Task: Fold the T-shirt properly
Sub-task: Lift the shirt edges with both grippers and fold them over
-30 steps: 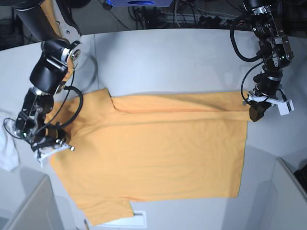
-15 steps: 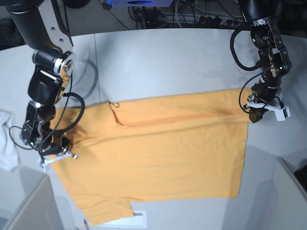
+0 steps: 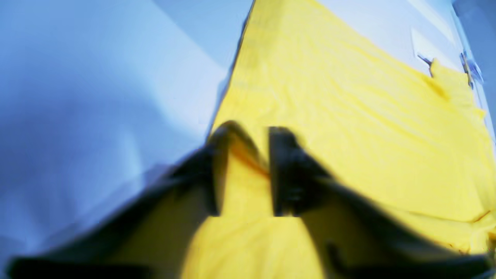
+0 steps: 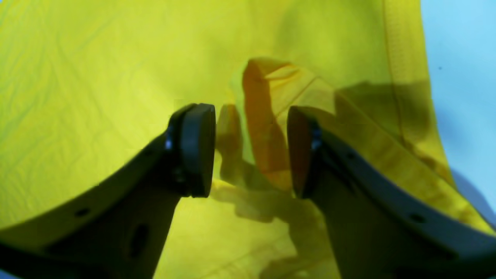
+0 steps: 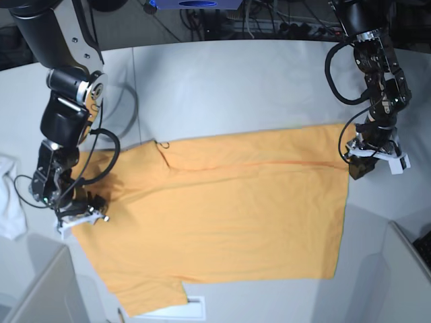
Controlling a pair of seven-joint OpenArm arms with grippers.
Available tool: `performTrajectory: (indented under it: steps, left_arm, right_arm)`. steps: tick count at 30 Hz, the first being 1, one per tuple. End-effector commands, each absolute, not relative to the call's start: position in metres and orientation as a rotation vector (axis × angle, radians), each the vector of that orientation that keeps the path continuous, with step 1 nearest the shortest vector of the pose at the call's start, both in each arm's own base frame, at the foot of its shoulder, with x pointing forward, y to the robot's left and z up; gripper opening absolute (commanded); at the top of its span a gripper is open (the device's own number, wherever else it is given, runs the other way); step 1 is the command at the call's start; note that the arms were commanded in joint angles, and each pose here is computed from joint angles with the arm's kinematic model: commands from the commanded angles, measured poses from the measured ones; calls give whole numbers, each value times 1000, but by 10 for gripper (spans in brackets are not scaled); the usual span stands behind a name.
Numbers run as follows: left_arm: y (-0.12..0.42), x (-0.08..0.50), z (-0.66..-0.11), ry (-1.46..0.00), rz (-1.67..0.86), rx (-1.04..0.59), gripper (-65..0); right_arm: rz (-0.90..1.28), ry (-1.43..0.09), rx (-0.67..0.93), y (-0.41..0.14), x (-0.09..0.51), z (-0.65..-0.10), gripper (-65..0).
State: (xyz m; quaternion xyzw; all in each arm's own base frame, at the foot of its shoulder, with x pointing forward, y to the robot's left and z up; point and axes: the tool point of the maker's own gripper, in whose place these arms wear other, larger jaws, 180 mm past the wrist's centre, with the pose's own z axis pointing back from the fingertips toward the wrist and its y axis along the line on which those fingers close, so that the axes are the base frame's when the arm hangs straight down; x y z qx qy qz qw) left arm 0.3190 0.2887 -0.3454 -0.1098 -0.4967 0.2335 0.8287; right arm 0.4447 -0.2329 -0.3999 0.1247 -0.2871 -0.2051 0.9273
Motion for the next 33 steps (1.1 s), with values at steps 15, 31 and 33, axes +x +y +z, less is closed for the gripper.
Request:
performTrajectory:
  steps: [15,31,33]
  left_arm:
    - [318,256,-319,-1165,655,-147,-128]
    - [294,237,-384,-1036,788,-329,-132]
    - [292,234,-393,-1021,852,-390,-132]
  right_arm:
    - [-779,-913,121,-297,365,-332,-311]
    - [-983,-816,146,-300,326,-394,-302]
    - [-989,-799,157,-297,328,-403,-302]
